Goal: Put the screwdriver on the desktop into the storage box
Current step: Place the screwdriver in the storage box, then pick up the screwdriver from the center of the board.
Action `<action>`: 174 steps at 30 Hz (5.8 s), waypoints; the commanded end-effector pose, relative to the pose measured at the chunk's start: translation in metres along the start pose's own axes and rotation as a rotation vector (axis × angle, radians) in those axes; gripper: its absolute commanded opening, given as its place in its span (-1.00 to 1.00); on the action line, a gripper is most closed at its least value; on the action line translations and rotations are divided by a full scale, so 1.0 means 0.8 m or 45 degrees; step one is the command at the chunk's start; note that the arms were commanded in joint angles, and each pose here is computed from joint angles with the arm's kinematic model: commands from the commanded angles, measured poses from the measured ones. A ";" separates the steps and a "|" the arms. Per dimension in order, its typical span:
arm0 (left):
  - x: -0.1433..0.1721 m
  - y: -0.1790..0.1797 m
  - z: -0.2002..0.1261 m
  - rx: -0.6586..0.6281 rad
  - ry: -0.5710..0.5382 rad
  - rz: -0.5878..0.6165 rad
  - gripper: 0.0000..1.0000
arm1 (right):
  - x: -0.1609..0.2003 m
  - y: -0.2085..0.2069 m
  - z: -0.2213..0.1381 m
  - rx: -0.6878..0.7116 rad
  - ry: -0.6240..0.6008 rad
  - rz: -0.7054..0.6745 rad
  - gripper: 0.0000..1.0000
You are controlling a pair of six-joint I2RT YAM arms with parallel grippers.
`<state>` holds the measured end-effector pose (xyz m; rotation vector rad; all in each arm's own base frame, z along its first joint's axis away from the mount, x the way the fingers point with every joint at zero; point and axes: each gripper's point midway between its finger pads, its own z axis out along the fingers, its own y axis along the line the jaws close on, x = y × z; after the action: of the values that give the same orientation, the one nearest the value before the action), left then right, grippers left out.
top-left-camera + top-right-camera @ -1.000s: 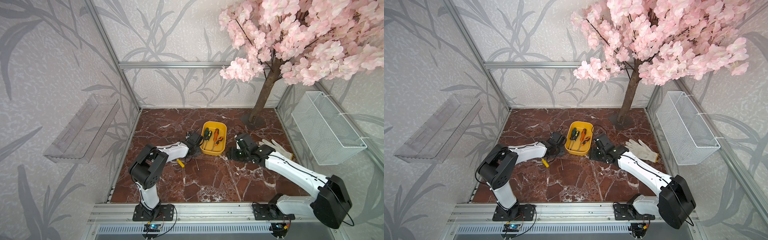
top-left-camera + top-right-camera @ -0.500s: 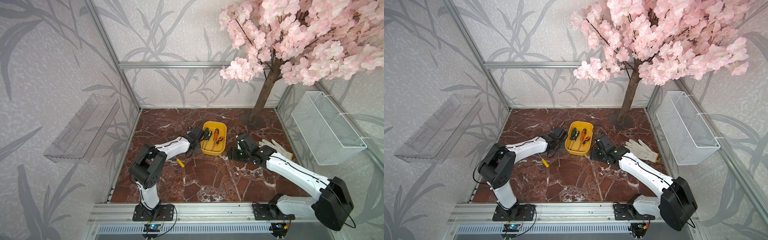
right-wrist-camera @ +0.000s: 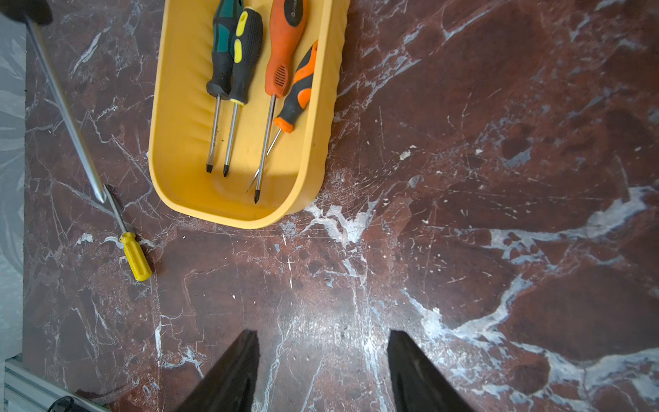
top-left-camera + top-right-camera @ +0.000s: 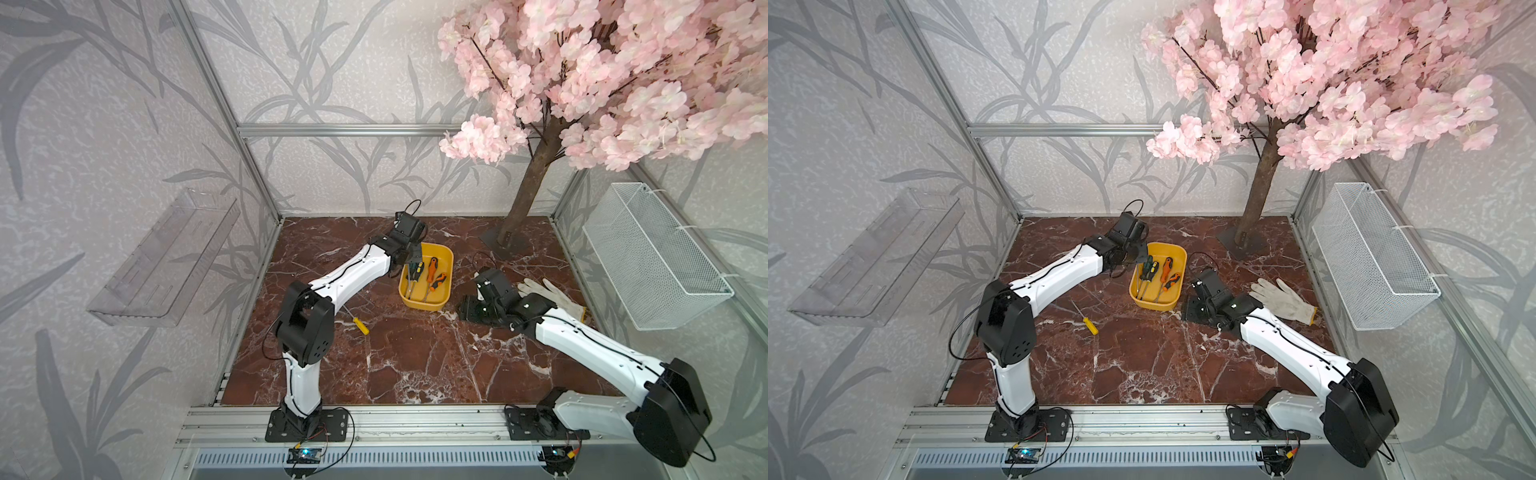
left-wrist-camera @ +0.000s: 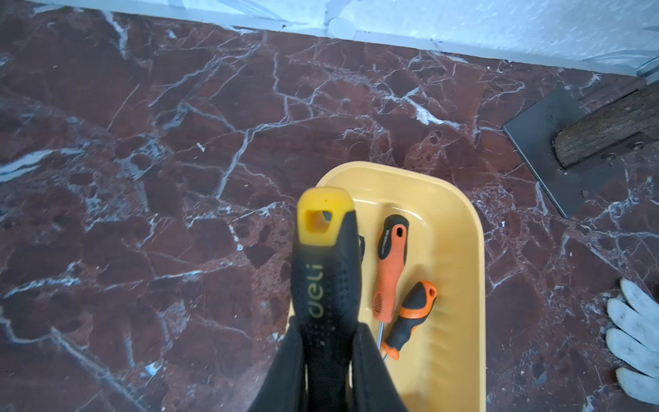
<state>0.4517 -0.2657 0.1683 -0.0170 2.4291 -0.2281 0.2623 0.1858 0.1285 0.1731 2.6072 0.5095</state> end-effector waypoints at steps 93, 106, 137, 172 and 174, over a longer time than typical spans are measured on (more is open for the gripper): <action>0.233 0.268 -0.038 -0.440 0.295 -0.645 -0.09 | 0.011 0.030 0.008 -0.043 0.072 -0.135 0.23; 0.241 0.280 -0.015 -0.484 0.326 -0.631 -0.15 | 0.010 0.026 0.010 -0.022 0.066 -0.117 0.23; 0.251 0.272 -0.008 -0.411 0.375 -0.701 -1.00 | 0.011 0.017 0.011 0.018 0.053 -0.106 0.23; 0.081 0.134 -0.090 0.252 0.057 -0.947 -1.00 | 0.035 0.237 0.011 -0.826 0.204 -0.417 0.28; 0.078 0.127 -0.092 0.285 0.051 -0.972 -1.00 | 0.030 0.242 0.017 -0.819 0.203 -0.409 0.29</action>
<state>0.3531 -0.1482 0.1389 -0.8433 2.3963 -0.7345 0.2451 0.3550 0.1547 -0.4841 2.5004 1.1291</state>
